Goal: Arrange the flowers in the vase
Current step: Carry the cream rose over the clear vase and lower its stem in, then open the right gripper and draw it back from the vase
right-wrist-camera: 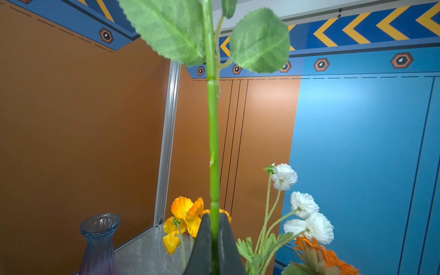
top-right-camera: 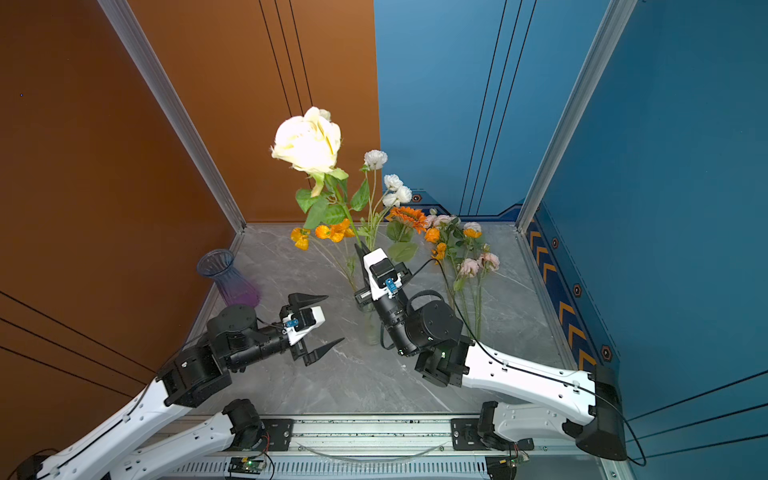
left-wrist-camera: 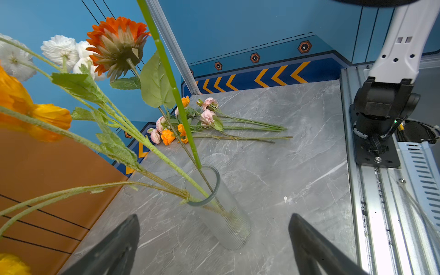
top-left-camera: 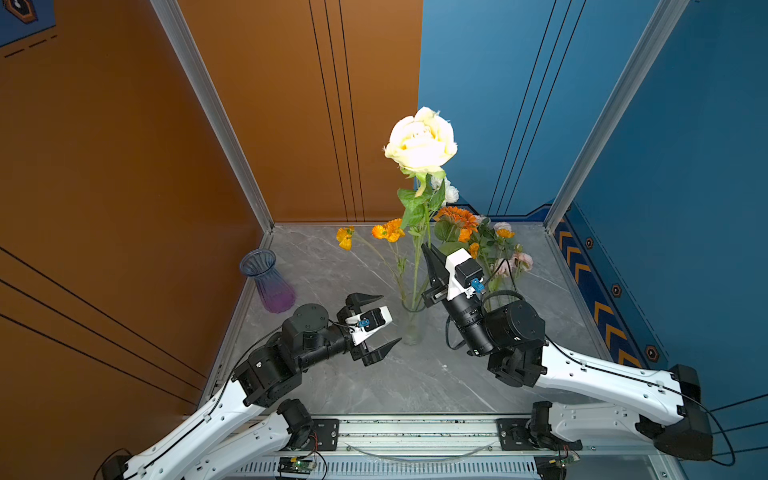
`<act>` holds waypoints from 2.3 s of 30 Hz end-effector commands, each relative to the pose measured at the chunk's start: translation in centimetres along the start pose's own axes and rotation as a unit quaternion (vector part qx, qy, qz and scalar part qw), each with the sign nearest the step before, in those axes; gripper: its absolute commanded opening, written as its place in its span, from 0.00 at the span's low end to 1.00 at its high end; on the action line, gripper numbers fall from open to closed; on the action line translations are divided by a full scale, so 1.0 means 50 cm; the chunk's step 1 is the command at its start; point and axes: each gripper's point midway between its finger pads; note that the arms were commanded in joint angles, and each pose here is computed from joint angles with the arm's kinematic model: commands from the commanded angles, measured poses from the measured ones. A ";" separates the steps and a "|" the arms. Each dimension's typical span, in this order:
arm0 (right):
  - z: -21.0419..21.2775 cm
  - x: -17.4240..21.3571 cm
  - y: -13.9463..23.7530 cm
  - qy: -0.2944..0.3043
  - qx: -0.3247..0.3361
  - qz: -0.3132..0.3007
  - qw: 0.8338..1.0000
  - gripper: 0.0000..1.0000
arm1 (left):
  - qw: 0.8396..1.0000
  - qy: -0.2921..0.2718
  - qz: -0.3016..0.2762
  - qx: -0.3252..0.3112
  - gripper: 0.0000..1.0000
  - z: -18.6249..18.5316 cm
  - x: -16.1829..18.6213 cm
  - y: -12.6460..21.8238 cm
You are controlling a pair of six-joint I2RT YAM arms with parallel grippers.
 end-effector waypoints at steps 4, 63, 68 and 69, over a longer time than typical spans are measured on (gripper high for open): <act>-0.042 0.029 0.005 -0.018 0.070 -0.031 0.997 0.00 | 0.999 0.023 -0.026 0.008 0.98 0.005 -0.012 0.006; -0.012 0.430 0.115 -0.011 0.094 0.095 0.991 0.23 | 0.998 0.051 -0.034 0.028 0.98 0.014 -0.004 -0.007; -0.004 0.427 0.116 -0.005 0.088 0.095 0.992 0.32 | 0.998 0.052 -0.033 0.028 0.98 0.014 -0.003 -0.008; -0.002 0.425 0.117 -0.003 0.087 0.094 0.992 0.34 | 0.998 0.052 -0.034 0.028 0.98 0.015 -0.004 -0.007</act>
Point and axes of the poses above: each gripper's point midway between its finger pads, its own y axis back along the fingers, its own z axis along the line the jaws close on, x = y × z, and after that the axes turned 5 degrees about -y, right-handed
